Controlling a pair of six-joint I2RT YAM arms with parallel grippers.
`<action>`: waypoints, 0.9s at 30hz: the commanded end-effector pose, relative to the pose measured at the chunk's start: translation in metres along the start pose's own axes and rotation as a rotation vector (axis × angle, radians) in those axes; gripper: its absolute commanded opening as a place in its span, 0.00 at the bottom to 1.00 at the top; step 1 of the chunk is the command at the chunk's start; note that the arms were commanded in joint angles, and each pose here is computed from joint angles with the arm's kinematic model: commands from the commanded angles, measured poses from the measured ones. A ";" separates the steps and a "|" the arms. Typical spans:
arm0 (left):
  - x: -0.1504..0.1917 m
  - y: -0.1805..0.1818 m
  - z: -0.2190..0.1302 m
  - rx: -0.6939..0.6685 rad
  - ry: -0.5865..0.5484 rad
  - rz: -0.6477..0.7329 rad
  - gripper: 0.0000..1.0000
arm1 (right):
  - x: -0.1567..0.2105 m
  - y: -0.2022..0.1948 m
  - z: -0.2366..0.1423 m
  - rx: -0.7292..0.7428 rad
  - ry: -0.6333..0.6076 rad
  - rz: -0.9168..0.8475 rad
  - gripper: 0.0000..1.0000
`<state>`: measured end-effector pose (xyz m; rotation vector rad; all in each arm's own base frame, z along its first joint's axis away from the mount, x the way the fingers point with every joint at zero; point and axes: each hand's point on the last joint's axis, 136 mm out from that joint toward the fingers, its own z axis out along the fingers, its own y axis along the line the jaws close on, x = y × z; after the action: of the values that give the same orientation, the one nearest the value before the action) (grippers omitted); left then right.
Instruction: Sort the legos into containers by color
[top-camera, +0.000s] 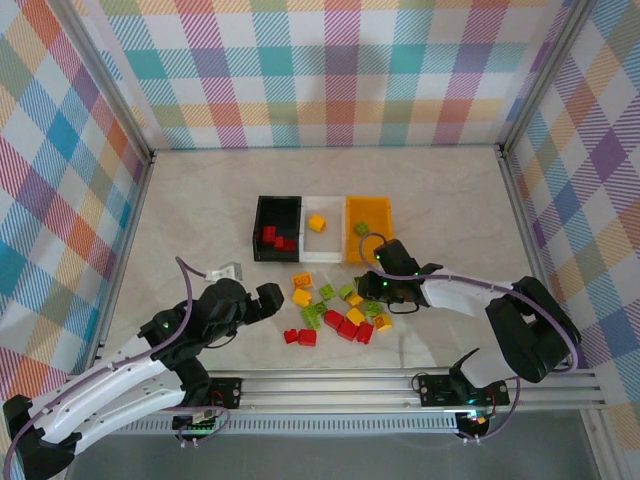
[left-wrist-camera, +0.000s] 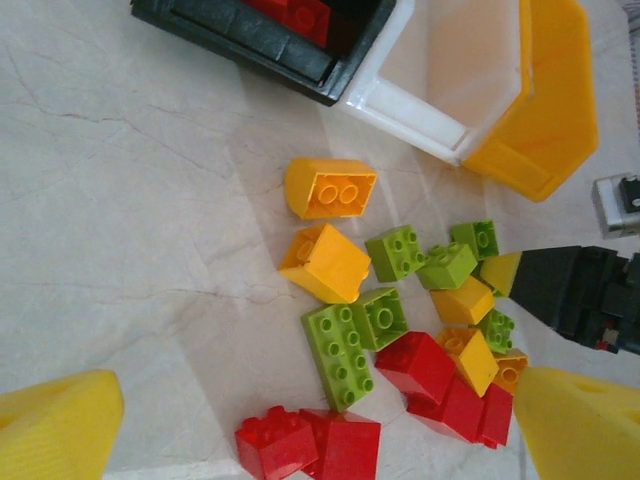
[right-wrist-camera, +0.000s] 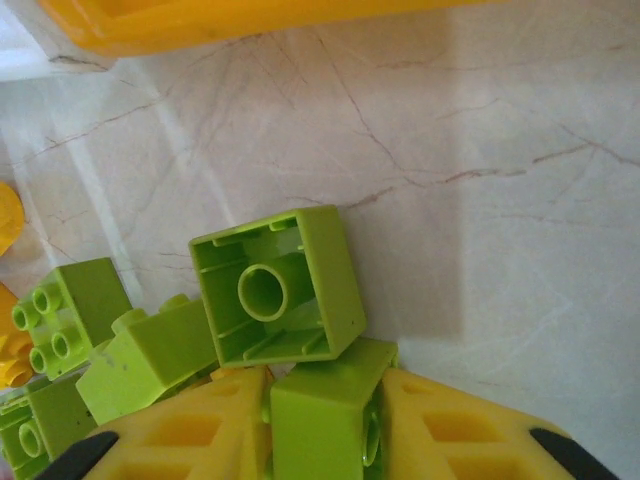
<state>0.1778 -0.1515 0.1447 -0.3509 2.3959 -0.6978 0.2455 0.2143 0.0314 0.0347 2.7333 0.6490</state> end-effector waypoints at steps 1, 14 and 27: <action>0.006 0.013 -0.003 -0.054 0.018 -0.004 1.00 | -0.002 0.000 -0.008 -0.004 -0.043 -0.004 0.29; 0.004 0.028 0.002 -0.095 -0.024 0.012 1.00 | -0.053 0.022 -0.077 0.004 -0.238 -0.056 0.27; 0.015 0.022 0.023 -0.103 0.037 0.071 1.00 | -0.163 0.018 -0.028 0.135 -0.227 0.006 0.29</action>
<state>0.1774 -0.1402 0.1089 -0.3422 2.4763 -0.5248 0.3798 0.2041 0.1146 0.1570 2.5294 0.4664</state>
